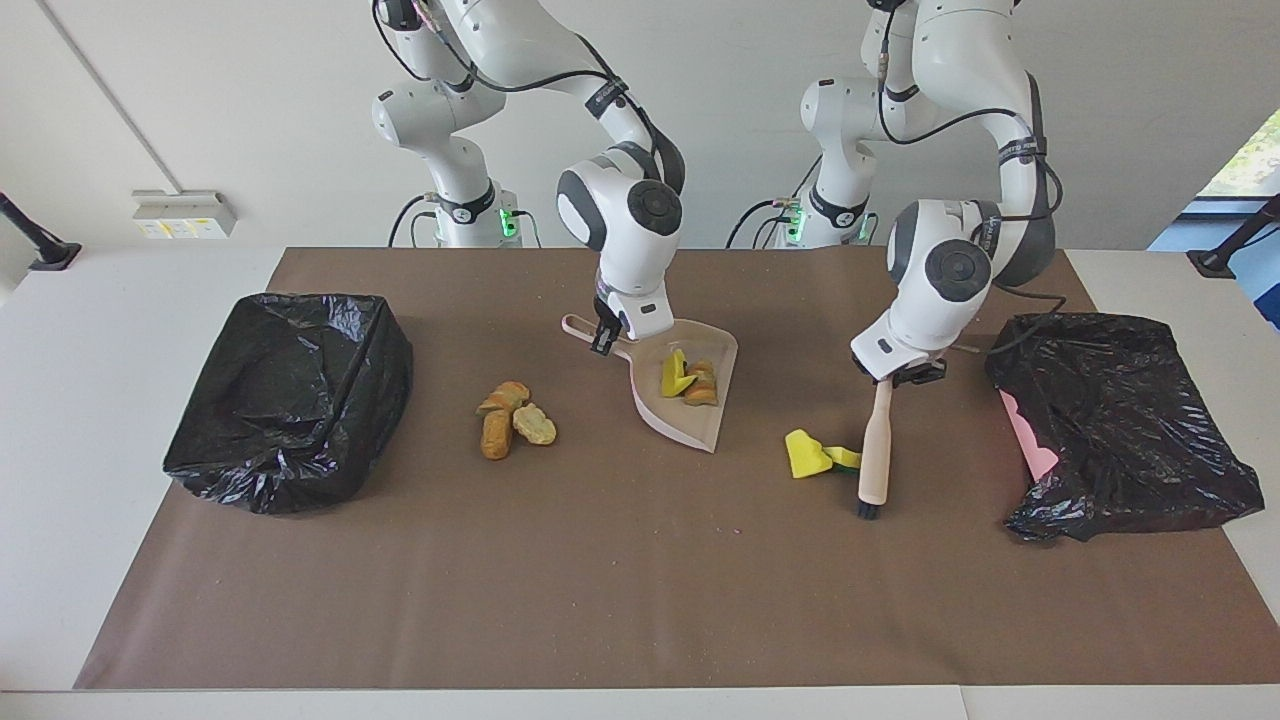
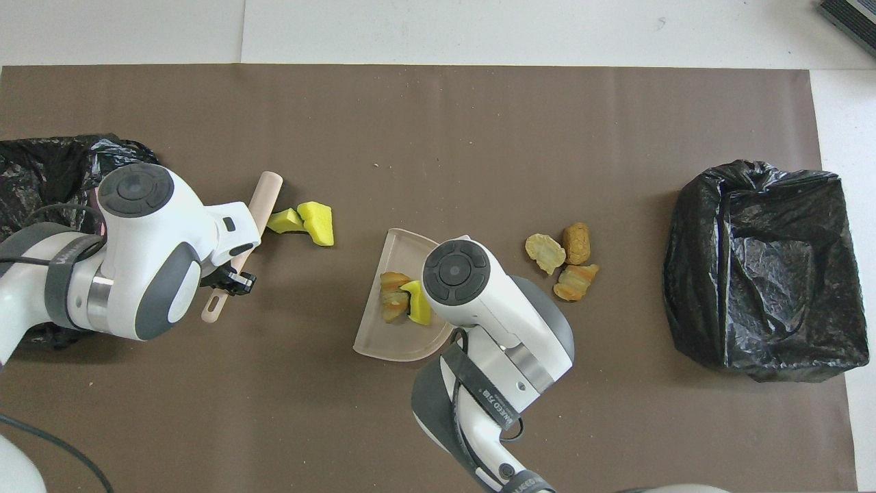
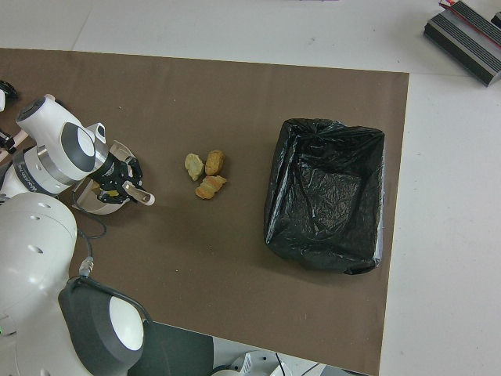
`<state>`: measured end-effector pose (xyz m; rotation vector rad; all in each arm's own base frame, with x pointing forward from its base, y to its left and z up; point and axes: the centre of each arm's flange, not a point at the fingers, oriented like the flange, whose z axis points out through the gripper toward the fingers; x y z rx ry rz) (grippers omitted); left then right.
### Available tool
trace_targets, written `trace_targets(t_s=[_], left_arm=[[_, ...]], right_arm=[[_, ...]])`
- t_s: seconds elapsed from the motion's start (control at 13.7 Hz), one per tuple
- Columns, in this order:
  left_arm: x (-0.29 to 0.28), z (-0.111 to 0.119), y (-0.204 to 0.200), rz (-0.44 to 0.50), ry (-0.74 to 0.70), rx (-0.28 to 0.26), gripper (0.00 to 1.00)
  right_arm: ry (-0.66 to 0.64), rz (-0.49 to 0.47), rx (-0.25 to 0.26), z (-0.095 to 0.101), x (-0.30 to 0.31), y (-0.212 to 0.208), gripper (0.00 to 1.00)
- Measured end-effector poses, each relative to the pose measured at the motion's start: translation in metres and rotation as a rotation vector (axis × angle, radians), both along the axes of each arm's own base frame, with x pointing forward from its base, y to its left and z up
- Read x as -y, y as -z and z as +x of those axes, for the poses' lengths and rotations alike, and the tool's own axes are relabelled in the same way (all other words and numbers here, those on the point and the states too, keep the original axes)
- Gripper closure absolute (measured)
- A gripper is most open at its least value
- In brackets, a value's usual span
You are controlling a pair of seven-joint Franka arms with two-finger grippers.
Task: Sweep and dump trash in bin
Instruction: 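Reach the brush past the farther yellow sponge with the left gripper, then sweep the farther yellow sponge into the dustpan with the left gripper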
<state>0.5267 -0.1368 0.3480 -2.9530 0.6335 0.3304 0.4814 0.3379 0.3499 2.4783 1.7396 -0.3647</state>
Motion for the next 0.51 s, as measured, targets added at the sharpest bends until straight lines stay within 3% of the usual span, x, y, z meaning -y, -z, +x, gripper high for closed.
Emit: trace_targets(t_s=[0.51], left_arm=[[0.128, -0.083, -0.002, -0.038, 0.150, -0.028, 0.74]], right_arm=[[0.001, 0.000, 0.000, 0.000, 0.000, 0.000, 0.68]])
